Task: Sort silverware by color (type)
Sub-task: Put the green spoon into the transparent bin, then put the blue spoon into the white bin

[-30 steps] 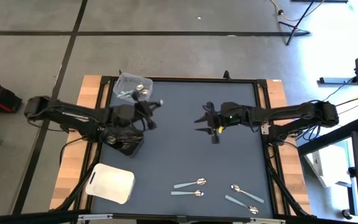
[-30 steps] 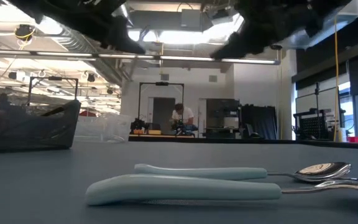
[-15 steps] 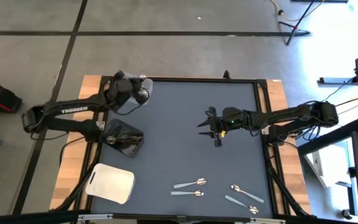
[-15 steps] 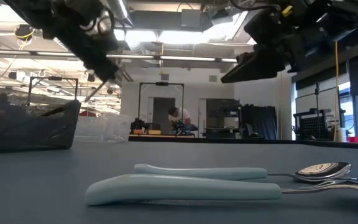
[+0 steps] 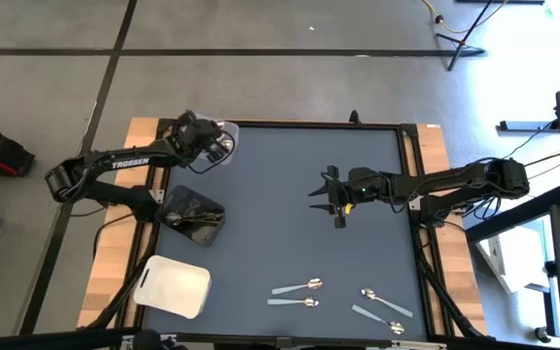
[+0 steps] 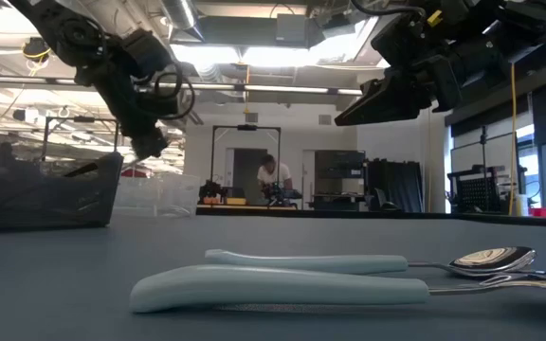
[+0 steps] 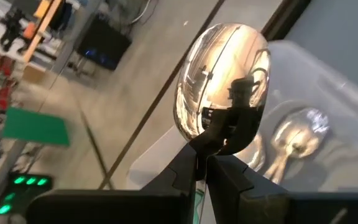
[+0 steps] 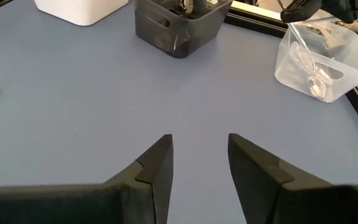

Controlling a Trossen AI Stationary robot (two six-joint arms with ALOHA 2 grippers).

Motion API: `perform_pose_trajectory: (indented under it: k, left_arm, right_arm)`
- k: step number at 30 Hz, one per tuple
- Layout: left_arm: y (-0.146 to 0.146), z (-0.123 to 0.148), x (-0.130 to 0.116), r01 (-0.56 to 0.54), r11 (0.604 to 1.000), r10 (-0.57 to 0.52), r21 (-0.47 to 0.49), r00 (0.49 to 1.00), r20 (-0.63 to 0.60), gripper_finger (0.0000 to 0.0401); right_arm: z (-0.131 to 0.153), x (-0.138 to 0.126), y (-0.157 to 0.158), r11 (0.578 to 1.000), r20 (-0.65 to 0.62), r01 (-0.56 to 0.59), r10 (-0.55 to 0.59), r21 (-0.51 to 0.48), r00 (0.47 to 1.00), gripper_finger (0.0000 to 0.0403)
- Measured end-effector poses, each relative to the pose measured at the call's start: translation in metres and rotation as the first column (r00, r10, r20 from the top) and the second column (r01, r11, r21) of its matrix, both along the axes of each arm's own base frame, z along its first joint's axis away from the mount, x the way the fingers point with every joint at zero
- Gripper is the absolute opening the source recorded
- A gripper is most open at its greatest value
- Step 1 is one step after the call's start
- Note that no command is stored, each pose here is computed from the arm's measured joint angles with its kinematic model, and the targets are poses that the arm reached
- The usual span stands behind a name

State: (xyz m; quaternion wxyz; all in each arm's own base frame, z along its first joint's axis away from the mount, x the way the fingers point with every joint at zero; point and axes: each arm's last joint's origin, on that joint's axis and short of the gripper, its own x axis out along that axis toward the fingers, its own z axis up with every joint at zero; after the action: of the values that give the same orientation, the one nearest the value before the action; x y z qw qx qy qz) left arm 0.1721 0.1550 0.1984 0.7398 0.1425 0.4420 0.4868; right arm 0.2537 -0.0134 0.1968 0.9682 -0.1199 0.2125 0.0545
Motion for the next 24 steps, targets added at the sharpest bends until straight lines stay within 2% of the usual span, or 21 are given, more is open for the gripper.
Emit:
perform_pose_trajectory:
  k: [5,12,15,17,19,21,22,24]
  left_arm:
    - [0.0,0.0,-0.002,-0.051,0.998,0.052,0.027,0.998,-0.037,0.0048]
    - [-0.011,0.011,0.002,-0.025,0.997,0.026,0.067,1.0,-0.007,0.0138]
    - [-0.021,0.027,0.006,-0.008,0.995,0.003,0.095,0.999,0.045,0.0166]
    - [-0.032,0.039,0.011,0.049,0.995,-0.06,0.09,0.991,0.12,0.0178]
    - [-0.045,0.051,0.018,0.153,0.987,-0.162,0.056,0.957,0.241,0.0185]
    - [-0.059,0.06,0.024,0.29,0.957,-0.272,0.009,0.884,0.38,0.0188]
    - [-0.066,0.063,0.027,0.365,0.931,-0.322,-0.013,0.837,0.442,0.0188]
    - [-0.08,0.068,0.034,0.524,0.85,-0.412,-0.05,0.723,0.555,0.0187]
  right_arm:
    - [0.0,0.0,0.0,1.0,-0.001,-0.001,0.001,0.001,1.0,0.0143]
    - [0.0,0.0,-0.001,1.0,0.0,0.013,-0.013,-0.013,1.0,0.0143]
    - [-0.001,0.0,-0.001,1.0,-0.006,0.022,-0.022,-0.017,1.0,0.0143]
    - [-0.001,0.0,-0.001,1.0,-0.007,0.022,-0.022,-0.017,1.0,0.0143]
    - [0.0,0.0,-0.001,1.0,-0.006,0.021,-0.021,-0.017,1.0,0.0143]
    - [0.0,0.0,-0.001,1.0,-0.005,0.021,-0.021,-0.015,1.0,0.0143]
    - [0.0,0.0,0.0,1.0,-0.003,0.027,-0.027,0.004,1.0,0.0143]
    - [0.002,0.001,0.0,0.999,0.016,0.018,-0.019,0.044,1.0,0.0143]
